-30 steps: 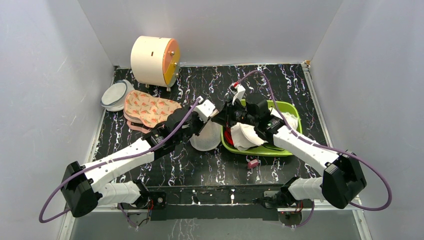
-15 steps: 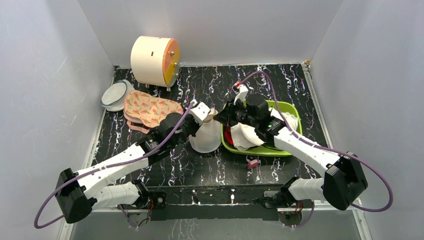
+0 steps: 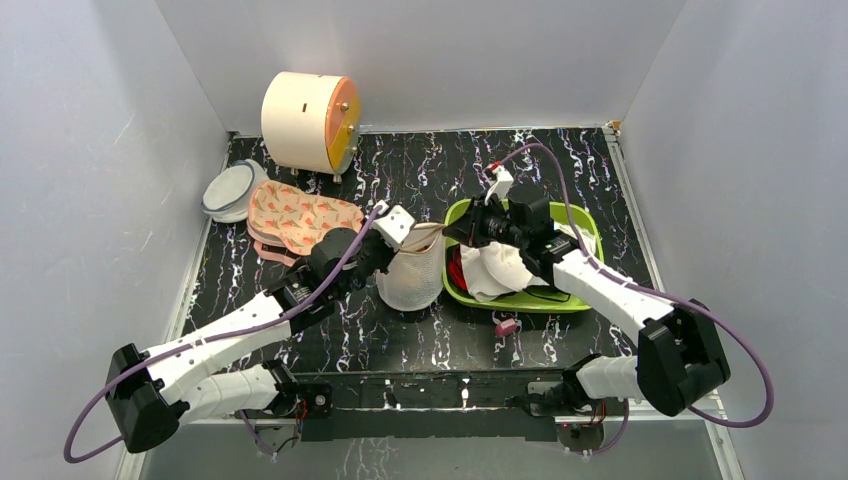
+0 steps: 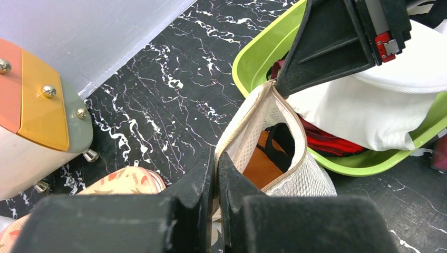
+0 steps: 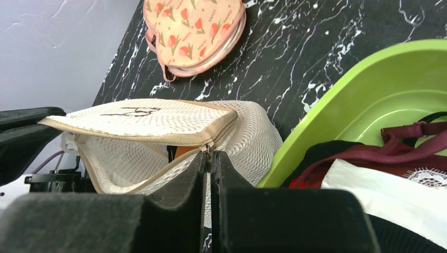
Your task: Unzip the laundry bag and remove the bra
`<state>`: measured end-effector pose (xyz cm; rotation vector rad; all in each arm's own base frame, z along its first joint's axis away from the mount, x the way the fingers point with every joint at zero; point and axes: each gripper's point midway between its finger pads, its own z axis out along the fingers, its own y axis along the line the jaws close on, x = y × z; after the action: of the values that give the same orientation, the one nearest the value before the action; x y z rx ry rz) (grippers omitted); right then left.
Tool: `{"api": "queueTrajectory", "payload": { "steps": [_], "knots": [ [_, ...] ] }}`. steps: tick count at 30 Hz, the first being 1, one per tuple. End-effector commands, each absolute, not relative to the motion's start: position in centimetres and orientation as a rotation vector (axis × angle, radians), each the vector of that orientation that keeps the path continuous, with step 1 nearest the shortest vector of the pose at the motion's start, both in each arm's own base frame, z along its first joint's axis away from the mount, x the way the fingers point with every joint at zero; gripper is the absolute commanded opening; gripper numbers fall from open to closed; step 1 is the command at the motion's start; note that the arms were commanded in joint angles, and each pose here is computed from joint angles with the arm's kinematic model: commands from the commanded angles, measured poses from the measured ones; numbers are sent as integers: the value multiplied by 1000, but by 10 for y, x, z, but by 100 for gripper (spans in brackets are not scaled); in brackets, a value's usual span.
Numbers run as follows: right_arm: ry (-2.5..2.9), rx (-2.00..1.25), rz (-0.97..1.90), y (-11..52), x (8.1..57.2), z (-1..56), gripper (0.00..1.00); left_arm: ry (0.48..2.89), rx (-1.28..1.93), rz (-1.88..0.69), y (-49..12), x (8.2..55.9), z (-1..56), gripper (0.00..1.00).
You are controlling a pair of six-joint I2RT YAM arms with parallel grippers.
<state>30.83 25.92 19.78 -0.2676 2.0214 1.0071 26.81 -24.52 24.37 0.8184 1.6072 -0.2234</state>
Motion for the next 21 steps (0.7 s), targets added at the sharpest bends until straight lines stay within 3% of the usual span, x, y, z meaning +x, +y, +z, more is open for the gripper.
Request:
{"api": "queueTrajectory", "payload": {
  "steps": [1, 7, 21],
  "knots": [
    [2026, -231, 1007, 245, 319, 190, 0, 1531, 730, -194, -234, 273, 275, 0],
    [1965, -340, 1127, 262, 303, 211, 0, 1558, 777, -191, -240, 275, 265, 2],
    [1886, -474, 1219, 295, 276, 246, 0, 1628, 907, -227, -260, 272, 237, 49]
  ]
}}
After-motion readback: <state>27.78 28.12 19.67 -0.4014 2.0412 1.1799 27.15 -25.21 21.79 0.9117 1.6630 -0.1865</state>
